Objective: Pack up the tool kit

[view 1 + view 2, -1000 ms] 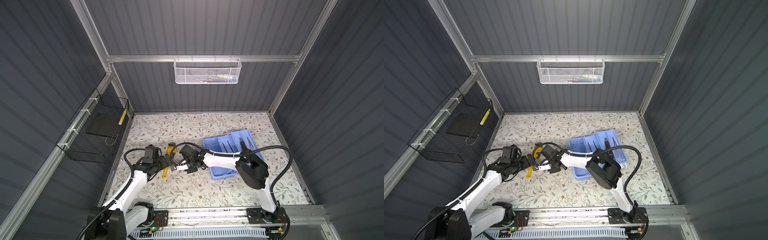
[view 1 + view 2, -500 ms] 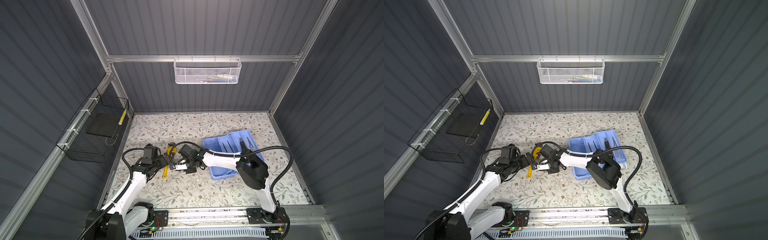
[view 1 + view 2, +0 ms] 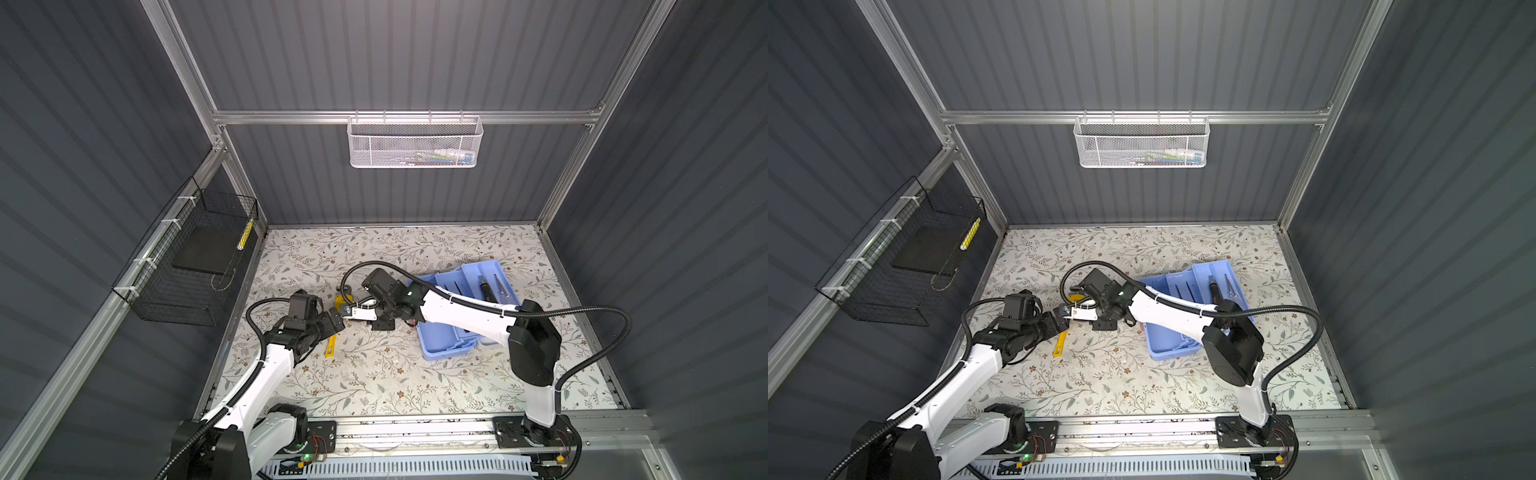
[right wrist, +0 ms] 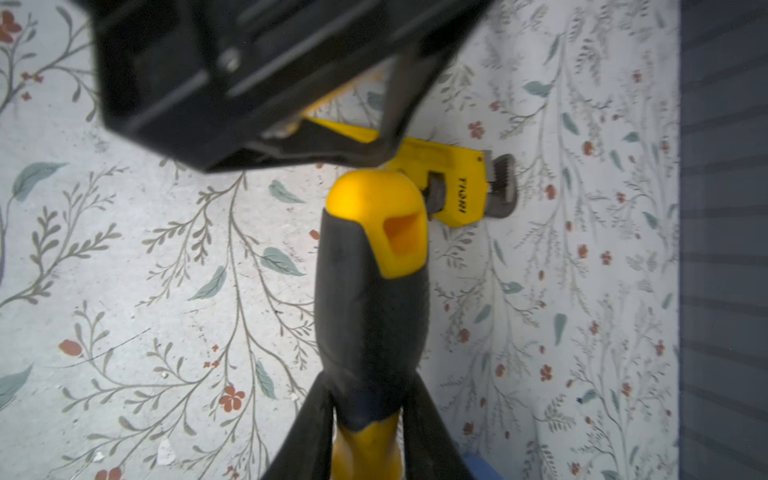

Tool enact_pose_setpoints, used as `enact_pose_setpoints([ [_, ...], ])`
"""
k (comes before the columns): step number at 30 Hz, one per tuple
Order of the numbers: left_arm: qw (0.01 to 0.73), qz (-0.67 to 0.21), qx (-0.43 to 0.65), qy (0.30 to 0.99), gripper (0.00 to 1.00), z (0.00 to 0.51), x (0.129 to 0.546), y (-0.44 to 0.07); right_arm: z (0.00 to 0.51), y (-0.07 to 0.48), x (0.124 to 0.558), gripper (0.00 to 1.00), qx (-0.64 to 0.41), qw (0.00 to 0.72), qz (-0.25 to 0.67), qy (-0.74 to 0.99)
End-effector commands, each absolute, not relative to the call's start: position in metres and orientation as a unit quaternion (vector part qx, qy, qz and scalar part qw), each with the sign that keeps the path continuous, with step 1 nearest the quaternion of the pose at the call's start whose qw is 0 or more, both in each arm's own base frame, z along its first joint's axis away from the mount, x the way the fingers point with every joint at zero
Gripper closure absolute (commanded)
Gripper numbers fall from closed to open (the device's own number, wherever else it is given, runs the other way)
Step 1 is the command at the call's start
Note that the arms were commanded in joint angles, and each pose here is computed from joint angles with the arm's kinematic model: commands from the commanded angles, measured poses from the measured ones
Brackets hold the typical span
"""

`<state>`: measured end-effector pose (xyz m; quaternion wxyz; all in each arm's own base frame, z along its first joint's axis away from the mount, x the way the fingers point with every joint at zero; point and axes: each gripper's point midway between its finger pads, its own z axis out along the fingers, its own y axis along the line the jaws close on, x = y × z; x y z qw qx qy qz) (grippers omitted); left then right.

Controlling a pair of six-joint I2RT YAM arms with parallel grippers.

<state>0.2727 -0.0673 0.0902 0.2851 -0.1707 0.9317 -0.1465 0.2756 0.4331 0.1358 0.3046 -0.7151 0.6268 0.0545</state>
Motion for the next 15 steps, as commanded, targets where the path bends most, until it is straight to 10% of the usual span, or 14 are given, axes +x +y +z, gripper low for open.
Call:
enact_pose_setpoints([
  [1, 0.275, -0.148, -0.162, 0.936, 0.0, 0.089, 0.264, -0.069, 0.151, 0.425, 0.283, 0.92, -0.696, 0.313, 0.046, 0.644],
  [15, 0.28, -0.169, -0.152, 0.933, 0.0, 0.091, 0.266, -0.076, 0.208, 0.374, 0.301, 0.92, -0.615, 0.341, 0.037, 0.71],
])
